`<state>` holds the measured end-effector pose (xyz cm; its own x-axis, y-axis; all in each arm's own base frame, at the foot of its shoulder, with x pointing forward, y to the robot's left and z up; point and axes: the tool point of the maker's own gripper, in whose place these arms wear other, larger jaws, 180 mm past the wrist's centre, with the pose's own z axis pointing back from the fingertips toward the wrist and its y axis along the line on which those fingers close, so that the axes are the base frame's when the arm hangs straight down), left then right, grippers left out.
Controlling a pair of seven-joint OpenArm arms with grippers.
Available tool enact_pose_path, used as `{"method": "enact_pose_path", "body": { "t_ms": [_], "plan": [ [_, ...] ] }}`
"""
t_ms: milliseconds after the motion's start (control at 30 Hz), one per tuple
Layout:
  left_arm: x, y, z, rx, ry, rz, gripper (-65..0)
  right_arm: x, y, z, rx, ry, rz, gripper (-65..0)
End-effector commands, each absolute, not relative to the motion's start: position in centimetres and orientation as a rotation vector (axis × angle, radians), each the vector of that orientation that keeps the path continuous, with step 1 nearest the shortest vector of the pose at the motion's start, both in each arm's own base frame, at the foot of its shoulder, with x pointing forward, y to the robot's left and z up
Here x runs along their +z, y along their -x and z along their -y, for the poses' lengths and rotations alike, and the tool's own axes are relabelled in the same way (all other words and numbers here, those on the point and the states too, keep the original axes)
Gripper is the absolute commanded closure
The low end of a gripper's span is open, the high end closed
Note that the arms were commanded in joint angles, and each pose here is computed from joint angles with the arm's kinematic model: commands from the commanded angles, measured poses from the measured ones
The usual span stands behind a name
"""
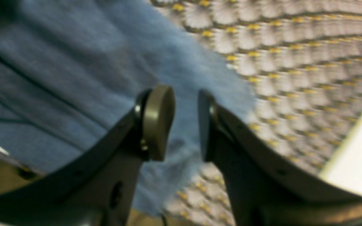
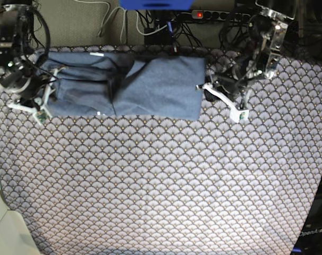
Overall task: Fold the T-shirt properly
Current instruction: 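Reposition the right gripper onto the strip's other end and grasp it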
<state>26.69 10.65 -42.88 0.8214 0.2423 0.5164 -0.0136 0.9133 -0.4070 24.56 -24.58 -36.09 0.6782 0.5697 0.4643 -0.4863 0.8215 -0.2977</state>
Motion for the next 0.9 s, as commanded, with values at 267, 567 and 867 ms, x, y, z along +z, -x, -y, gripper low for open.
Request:
{"method": "enact_pose_path", "body": {
  "t_ms": [267,567,867],
  "plan": [
    [-43.5,-27.7,-11.8,0.156,0.378,0.593,-0.4,-33.2,-25.3,28.9,0.437,0.246,0.638,-27.5],
    [-43.5,-28.1,-12.1,0.154,0.368,0.596,-0.4,-33.2,-24.1,31.0,0.224,0.247,0.650,-41.0],
    [-43.5,-28.1,-12.2,0.153,0.367,0.598,-0.4,-37.4,-22.6,30.4,0.134,0.149,0.539,-40.9]
  ]
}}
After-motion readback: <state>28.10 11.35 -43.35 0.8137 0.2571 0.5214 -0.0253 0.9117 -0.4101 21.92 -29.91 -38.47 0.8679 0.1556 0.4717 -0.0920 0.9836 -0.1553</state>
